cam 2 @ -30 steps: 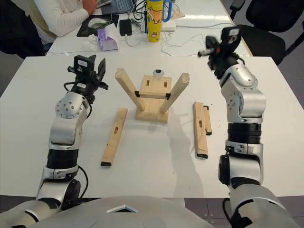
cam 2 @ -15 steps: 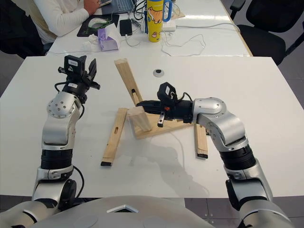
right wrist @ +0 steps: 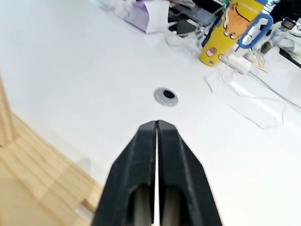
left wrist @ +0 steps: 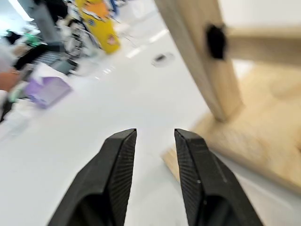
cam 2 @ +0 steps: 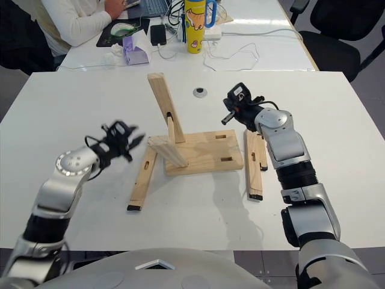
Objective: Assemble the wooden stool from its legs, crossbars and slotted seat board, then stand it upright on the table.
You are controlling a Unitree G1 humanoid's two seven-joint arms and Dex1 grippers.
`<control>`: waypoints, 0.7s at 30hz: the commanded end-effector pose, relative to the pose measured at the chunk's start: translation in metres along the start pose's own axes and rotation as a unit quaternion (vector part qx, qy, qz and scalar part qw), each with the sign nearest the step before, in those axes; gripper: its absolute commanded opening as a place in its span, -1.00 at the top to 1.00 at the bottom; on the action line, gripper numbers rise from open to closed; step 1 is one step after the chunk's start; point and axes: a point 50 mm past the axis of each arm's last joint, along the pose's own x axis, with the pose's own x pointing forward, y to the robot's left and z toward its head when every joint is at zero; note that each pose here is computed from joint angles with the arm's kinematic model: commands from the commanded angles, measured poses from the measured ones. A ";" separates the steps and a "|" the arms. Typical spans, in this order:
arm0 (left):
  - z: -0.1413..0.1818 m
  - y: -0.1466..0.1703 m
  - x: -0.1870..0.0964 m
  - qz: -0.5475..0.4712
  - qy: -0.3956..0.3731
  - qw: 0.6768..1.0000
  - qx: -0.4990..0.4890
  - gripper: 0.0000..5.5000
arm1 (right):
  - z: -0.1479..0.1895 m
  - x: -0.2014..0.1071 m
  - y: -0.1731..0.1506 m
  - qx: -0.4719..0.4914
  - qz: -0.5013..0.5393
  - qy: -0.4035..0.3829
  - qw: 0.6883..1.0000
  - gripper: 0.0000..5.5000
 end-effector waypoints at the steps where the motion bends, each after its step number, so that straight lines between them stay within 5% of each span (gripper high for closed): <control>1: -0.004 -0.024 -0.009 -0.116 0.026 0.993 0.006 0.46 | -0.019 0.013 0.007 -0.018 0.013 0.037 0.999 0.99; 14: 0.000 -0.046 0.037 -0.244 0.026 0.969 0.014 0.46 | -0.045 0.039 0.022 -0.056 0.006 0.081 0.995 0.99; 21: 0.001 -0.040 0.061 -0.210 0.022 0.977 0.034 0.46 | -0.059 0.038 0.026 -0.104 0.026 0.127 0.986 0.99</control>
